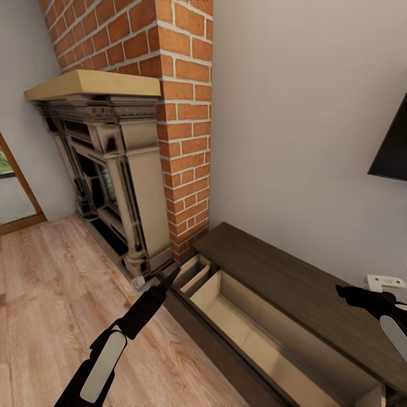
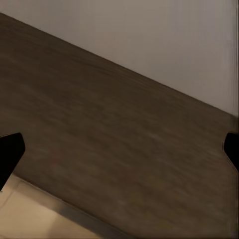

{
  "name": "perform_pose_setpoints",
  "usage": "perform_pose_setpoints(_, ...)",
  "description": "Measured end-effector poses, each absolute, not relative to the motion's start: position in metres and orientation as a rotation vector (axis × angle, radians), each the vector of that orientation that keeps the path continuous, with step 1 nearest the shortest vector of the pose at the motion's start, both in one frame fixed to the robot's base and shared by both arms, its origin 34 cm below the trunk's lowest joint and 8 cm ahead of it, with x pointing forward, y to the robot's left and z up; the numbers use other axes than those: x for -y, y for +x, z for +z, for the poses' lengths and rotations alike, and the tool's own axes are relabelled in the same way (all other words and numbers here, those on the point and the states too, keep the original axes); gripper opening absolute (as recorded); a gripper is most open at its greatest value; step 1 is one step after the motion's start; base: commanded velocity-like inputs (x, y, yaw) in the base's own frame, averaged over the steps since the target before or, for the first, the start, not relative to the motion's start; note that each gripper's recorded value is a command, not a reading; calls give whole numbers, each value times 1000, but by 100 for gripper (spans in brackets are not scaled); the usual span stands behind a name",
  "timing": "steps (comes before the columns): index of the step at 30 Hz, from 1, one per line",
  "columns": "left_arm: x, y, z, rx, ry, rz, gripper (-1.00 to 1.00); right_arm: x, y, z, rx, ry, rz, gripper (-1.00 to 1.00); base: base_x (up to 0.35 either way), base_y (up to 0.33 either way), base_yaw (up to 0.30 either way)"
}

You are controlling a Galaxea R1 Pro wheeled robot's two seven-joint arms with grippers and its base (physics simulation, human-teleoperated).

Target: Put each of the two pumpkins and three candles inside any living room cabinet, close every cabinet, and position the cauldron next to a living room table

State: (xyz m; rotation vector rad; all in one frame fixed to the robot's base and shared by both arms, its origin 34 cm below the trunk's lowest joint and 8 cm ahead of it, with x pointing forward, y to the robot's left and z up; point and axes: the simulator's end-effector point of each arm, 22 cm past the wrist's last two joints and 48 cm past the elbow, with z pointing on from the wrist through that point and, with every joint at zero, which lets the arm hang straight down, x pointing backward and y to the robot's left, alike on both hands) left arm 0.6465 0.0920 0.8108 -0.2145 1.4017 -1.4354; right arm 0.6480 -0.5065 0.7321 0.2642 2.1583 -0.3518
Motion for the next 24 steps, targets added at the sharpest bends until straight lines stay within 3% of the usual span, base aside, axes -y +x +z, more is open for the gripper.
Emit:
perform_pose_setpoints(11, -102, 650, 811, -1392, -232, -1419, 100, 505, 649, 734, -2149, 263, -346, 100, -68, -121, 23)
perform_pose_setpoints(24, -106, 645, 820, -1349, -202, -1446, 100, 505, 650, 735, -2144, 265, -346, 100, -1, -2, 267)
